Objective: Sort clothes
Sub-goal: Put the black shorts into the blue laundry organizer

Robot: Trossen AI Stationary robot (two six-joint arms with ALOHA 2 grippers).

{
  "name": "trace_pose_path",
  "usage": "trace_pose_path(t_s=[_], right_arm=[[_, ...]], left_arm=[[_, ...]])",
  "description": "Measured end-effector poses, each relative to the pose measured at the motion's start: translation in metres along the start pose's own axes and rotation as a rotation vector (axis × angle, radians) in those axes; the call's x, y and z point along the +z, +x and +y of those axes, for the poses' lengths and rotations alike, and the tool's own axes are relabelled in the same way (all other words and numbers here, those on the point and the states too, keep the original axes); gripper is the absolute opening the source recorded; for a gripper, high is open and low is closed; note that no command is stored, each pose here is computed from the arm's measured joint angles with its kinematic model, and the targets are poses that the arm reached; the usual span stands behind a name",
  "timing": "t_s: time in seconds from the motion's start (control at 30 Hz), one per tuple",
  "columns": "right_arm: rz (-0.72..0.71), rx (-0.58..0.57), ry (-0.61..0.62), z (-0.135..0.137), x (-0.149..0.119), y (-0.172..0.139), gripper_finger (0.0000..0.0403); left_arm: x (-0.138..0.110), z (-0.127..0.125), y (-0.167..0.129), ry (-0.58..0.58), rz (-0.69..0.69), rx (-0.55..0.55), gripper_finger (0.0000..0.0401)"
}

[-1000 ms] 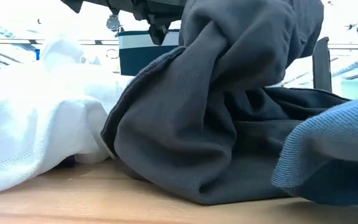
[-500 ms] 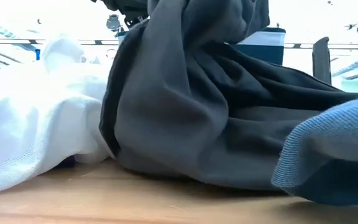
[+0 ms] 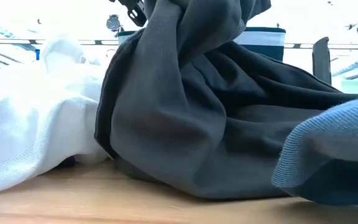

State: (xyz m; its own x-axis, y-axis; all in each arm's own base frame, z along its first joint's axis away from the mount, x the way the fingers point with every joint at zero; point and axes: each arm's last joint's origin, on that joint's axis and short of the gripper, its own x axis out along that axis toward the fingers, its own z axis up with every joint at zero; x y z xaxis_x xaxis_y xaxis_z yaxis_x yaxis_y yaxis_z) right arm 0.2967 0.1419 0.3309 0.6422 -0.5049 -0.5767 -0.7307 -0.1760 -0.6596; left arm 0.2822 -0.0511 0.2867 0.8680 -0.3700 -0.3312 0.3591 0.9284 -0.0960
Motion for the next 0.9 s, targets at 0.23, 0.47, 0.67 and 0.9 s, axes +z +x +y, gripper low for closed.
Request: trace_pose_path(t_s=[0.23,0.47,0.67,0.9], right_arm=[[-0.072,-0.053,-0.009,-0.008,0.028,0.012,0.0231],[-0.121,-0.19,0.035,-0.021,0.049,0.007,0.0231],[-0.144,-0.201,0.086,-0.021,0.053,0.001,0.0231],[-0.092,-0.227,0.099,-0.019,0.057,-0.006,0.0231]], left_arm=[[0.005,0.004,-0.001,0.007,-0.051,0.015,0.001],[0.005,0.015,-0.004,-0.047,-0.059,0.051,0.001],[0.005,0.016,-0.004,-0.057,-0.059,0.053,0.001],[0.001,0.017,-0.004,-0.071,-0.019,0.056,0.001]])
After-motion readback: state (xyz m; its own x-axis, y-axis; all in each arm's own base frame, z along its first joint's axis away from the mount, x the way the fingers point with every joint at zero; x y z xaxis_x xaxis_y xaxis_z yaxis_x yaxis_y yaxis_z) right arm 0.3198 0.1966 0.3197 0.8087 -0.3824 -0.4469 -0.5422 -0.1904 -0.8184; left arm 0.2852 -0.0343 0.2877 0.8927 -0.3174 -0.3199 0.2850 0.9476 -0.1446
